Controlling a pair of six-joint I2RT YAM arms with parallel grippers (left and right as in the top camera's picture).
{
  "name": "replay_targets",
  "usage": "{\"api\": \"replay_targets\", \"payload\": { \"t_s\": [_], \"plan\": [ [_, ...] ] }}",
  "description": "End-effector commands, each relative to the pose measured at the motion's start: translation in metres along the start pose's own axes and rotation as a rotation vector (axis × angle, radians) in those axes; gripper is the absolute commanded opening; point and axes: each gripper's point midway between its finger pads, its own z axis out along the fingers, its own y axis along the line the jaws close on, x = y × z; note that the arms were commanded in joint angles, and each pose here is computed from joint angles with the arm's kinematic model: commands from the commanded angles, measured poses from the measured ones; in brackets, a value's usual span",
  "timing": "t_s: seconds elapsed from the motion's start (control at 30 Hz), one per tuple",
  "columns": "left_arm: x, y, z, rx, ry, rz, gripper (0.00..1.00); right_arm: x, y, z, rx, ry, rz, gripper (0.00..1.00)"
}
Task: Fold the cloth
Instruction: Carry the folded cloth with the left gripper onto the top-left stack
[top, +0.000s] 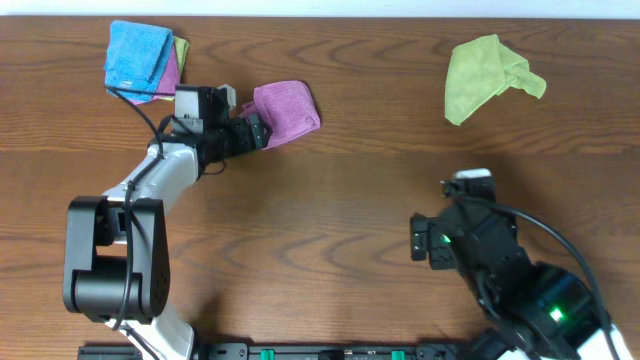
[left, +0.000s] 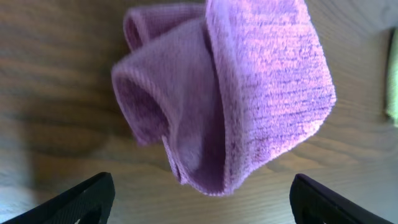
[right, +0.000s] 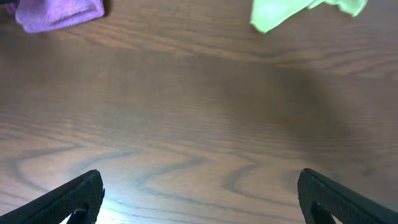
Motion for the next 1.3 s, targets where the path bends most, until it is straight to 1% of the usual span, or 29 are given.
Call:
{"api": "replay_targets", "payload": {
  "t_s": [0.0,0.2,0.3,0.47,0.5,0.53,0.57,0.6,0.67,0.7,0.73,0.83,0.9,0.97,1.0,1.07,1.17,1.27],
  "plan": [
    [0.012,-0.004,0.005,0.055,0.036,-0.113,0.96,-0.004,0.004,-0.001,-0.023,-0.005,0.009,0.99],
    [0.012,0.003,0.017,0.07,0.013,-0.189,0.95,-0.023,0.001,-0.011,-0.027,-0.057,-0.011,0.99],
    [0.017,0.005,0.034,0.112,0.036,-0.221,0.95,-0.029,-0.004,-0.014,-0.019,-0.072,0.0,0.99],
    [0.023,0.015,0.055,0.134,0.052,-0.297,0.95,-0.032,-0.006,-0.017,-0.016,-0.078,0.006,0.99],
    [0.025,0.016,0.059,0.148,0.058,-0.308,0.96,-0.032,-0.006,-0.017,-0.015,-0.078,0.006,0.99],
    [0.027,0.016,0.064,0.165,0.067,-0.33,1.0,-0.032,-0.006,-0.017,-0.014,-0.079,0.006,0.99],
    [0.029,0.016,0.069,0.188,0.076,-0.348,0.91,-0.032,-0.007,-0.017,-0.012,-0.078,0.008,0.99],
    [0.031,0.015,0.073,0.209,0.083,-0.359,0.69,-0.032,-0.008,-0.016,-0.01,-0.078,0.01,0.99],
    [0.034,0.012,0.08,0.263,0.098,-0.366,0.37,-0.032,-0.011,-0.016,0.0,-0.074,0.018,0.99],
    [0.034,0.01,0.083,0.284,0.1,-0.369,0.18,-0.031,-0.013,-0.016,0.005,-0.072,0.022,0.99],
    [0.032,0.009,0.084,0.302,0.099,-0.373,0.06,-0.031,-0.014,-0.015,0.01,-0.07,0.026,0.99],
    [0.016,-0.001,0.083,0.351,0.074,-0.339,0.05,-0.032,-0.018,-0.014,0.02,-0.068,0.039,0.99],
    [-0.004,-0.015,0.077,0.405,0.05,-0.292,0.06,-0.032,-0.019,-0.014,0.021,-0.067,0.044,0.99],
    [-0.031,-0.036,0.068,0.48,0.025,-0.236,0.06,-0.032,-0.02,-0.014,0.022,-0.067,0.046,0.99],
    [-0.052,-0.053,0.06,0.524,-0.002,-0.191,0.06,-0.032,-0.02,-0.014,0.022,-0.067,0.046,0.99],
    [-0.082,-0.075,0.046,0.572,-0.052,-0.128,0.06,-0.032,-0.02,-0.014,0.022,-0.067,0.046,0.99],
    [-0.141,-0.108,0.017,0.611,-0.186,-0.039,0.06,-0.032,-0.02,-0.014,0.022,-0.067,0.046,0.99],
    [-0.199,-0.116,-0.019,0.595,-0.331,-0.027,0.06,-0.032,-0.019,-0.014,0.021,-0.067,0.05,0.99]
  ]
}}
